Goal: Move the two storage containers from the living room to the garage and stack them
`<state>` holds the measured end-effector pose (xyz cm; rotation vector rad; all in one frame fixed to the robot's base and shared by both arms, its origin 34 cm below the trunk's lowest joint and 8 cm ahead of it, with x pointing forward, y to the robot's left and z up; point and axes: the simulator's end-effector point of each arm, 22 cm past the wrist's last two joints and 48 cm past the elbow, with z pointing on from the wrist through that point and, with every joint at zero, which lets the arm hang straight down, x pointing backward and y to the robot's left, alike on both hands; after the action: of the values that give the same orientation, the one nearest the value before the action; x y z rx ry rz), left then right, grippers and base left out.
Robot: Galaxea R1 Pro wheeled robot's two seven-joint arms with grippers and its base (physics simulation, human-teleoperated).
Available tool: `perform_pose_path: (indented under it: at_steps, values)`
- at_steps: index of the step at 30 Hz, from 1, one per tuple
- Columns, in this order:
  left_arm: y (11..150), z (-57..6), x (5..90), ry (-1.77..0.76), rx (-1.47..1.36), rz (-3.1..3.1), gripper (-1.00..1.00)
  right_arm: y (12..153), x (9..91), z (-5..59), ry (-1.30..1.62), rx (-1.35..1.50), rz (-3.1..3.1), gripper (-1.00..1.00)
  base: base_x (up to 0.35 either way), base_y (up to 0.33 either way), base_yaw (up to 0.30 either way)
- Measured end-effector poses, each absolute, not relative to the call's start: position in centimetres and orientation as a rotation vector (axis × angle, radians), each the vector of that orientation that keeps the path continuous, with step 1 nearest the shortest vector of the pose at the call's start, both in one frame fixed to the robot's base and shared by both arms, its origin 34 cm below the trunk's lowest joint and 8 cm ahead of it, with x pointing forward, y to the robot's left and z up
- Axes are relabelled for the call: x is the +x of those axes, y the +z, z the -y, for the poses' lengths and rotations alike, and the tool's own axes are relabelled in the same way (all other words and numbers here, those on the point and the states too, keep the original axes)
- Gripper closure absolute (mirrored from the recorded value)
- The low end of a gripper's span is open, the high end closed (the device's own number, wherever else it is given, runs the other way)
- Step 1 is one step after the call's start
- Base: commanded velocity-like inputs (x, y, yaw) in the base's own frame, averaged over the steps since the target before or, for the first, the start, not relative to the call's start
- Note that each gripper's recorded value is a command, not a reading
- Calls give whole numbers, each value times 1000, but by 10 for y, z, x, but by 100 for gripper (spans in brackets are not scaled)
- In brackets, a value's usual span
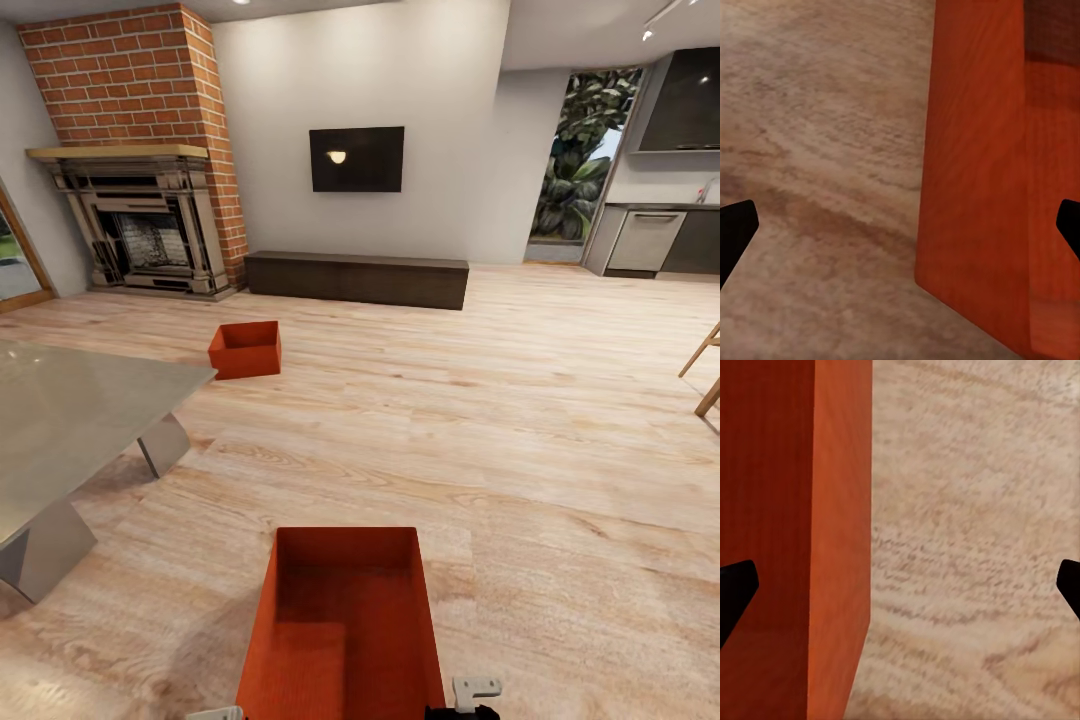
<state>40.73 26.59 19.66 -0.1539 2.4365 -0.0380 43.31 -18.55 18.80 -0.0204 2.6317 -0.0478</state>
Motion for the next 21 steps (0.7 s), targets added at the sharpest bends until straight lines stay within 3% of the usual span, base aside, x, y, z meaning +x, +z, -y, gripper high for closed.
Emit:
perform_pose_path:
  at_steps: [21]
  values:
    - [197, -266, 407, -38, -154, -2437, -100, 188, 433, 186, -48, -21, -2631, -100, 0, 0, 0]
